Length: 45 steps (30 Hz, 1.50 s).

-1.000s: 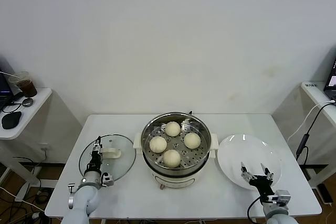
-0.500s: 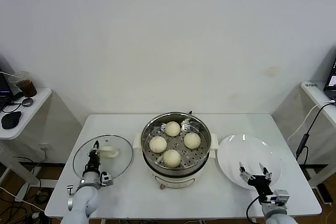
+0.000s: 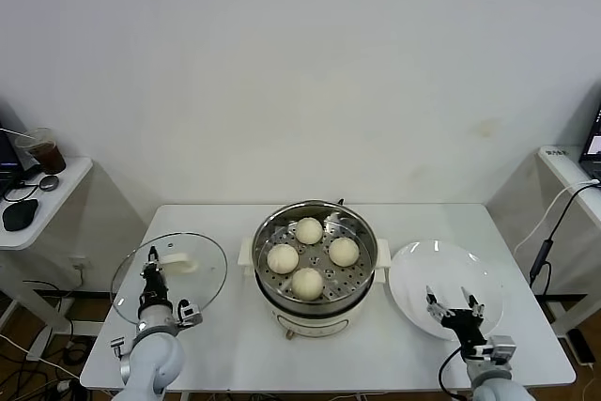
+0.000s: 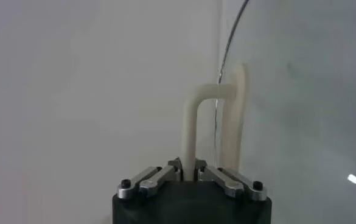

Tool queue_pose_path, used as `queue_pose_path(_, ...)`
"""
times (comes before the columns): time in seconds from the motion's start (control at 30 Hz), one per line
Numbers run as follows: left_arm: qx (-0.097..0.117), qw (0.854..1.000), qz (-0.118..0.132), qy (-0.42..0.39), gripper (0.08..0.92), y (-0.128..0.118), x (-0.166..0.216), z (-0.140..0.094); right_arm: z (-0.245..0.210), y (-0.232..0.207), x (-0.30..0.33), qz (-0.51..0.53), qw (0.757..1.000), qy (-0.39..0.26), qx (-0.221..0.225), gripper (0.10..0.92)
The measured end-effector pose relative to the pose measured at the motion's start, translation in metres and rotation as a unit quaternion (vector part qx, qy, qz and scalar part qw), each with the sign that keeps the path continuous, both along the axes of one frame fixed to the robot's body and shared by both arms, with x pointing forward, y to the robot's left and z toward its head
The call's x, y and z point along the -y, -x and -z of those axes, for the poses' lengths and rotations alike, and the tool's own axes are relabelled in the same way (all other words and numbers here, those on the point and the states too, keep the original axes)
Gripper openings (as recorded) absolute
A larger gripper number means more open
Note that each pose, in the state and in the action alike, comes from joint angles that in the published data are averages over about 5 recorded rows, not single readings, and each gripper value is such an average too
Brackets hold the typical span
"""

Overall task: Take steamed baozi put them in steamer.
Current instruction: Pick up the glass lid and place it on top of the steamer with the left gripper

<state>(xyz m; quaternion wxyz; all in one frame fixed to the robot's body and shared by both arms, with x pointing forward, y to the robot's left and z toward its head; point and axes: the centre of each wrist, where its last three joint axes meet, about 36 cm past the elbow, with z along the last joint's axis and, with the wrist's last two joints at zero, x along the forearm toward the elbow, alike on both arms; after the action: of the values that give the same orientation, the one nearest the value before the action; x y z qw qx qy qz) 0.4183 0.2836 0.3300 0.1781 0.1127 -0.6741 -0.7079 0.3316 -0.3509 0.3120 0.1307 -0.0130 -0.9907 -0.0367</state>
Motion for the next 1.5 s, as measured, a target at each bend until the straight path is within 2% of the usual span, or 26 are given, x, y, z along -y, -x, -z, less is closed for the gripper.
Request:
queue_pose_path(0.13, 0.005, 0.999, -0.033, 0.0, 0.17, 0.004, 0.008, -0.019, -0.003, 0.001, 0.001, 0.001, 1.0, 0.002, 0.0, 0.823)
queue_pose_path(0.27, 0.01, 0.998, -0.054, 0.005, 0.17, 0.01, 0.02, -0.039, -0.005, 0.003, 0.001, 0.0, 1.0, 0.004, 0.001, 0.823)
queue_pose_path(0.53, 0.03, 0.997, -0.075, 0.02, 0.17, 0.022, 0.048, -0.079, -0.008, 0.005, 0.003, 0.003, 1.0, 0.006, 0.002, 0.823)
queue_pose_path(0.77, 0.045, 0.996, -0.076, 0.032, 0.17, 0.024, 0.07, -0.105, -0.006, 0.007, 0.003, 0.006, 1.0, 0.006, 0.0, 0.823)
queue_pose_path(0.9, 0.046, 0.996, -0.068, 0.038, 0.17, 0.022, 0.087, -0.112, -0.005, 0.006, 0.002, 0.007, 1.0, 0.006, -0.001, 0.823)
queue_pose_path(1.03, 0.047, 0.996, -0.049, 0.05, 0.17, 0.021, 0.107, -0.119, -0.005, 0.007, 0.001, 0.009, 1.0, 0.007, -0.001, 0.823)
queue_pose_path(1.17, 0.05, 0.996, -0.022, 0.069, 0.17, 0.021, 0.129, -0.129, -0.004, 0.009, 0.003, 0.013, 1.0, 0.009, -0.003, 0.823)
queue_pose_path(1.5, 0.042, 0.991, 0.058, 0.116, 0.17, 0.024, 0.187, -0.143, -0.002, 0.012, 0.006, 0.014, 1.0, 0.013, -0.008, 0.823)
